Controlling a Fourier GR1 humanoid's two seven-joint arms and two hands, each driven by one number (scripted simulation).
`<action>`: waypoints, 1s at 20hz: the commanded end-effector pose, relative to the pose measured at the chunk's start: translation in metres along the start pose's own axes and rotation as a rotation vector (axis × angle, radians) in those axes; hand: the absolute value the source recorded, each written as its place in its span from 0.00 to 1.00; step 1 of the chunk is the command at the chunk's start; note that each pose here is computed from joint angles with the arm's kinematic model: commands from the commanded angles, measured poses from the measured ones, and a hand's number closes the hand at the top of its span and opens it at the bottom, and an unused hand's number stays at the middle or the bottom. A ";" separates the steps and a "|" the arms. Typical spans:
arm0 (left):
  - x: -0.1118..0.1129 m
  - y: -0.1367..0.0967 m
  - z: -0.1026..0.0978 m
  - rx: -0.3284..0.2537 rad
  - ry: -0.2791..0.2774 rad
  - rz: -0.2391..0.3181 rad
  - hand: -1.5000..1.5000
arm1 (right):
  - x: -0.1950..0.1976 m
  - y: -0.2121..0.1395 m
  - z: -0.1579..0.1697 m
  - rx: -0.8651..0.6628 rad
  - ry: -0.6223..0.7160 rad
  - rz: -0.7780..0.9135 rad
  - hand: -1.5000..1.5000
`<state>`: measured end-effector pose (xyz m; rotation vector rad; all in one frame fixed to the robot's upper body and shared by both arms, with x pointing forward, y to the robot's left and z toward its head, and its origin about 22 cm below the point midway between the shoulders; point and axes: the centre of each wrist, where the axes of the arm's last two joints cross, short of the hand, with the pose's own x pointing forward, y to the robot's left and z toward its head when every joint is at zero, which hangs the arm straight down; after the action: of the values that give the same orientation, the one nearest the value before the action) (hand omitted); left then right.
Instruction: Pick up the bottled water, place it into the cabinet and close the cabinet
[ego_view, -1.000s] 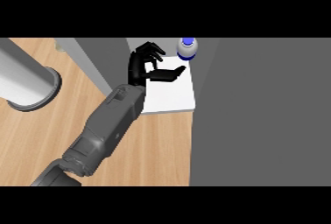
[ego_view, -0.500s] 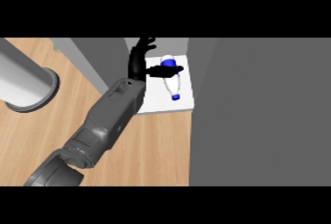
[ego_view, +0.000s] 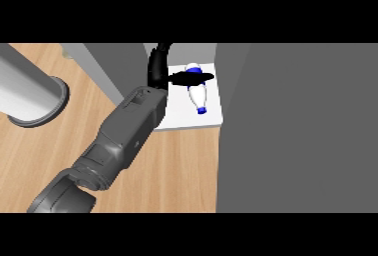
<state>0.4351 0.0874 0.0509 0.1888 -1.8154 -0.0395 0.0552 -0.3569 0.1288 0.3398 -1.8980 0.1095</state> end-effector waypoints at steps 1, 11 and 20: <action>0.005 -0.003 0.000 -0.032 -0.086 0.067 0.00 | 0.010 0.012 -0.014 0.034 -0.020 0.049 0.00; 0.004 -0.005 0.006 -0.062 -0.083 0.170 0.00 | 0.027 0.017 -0.008 -0.008 0.003 0.045 0.00; -0.003 -0.021 0.052 -0.122 -0.060 0.261 0.00 | 0.030 0.034 -0.016 -0.011 0.015 0.072 0.00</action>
<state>0.4072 0.0722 0.0400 -0.0777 -1.8987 0.0284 0.0632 -0.3554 0.1350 0.3080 -1.8792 0.0881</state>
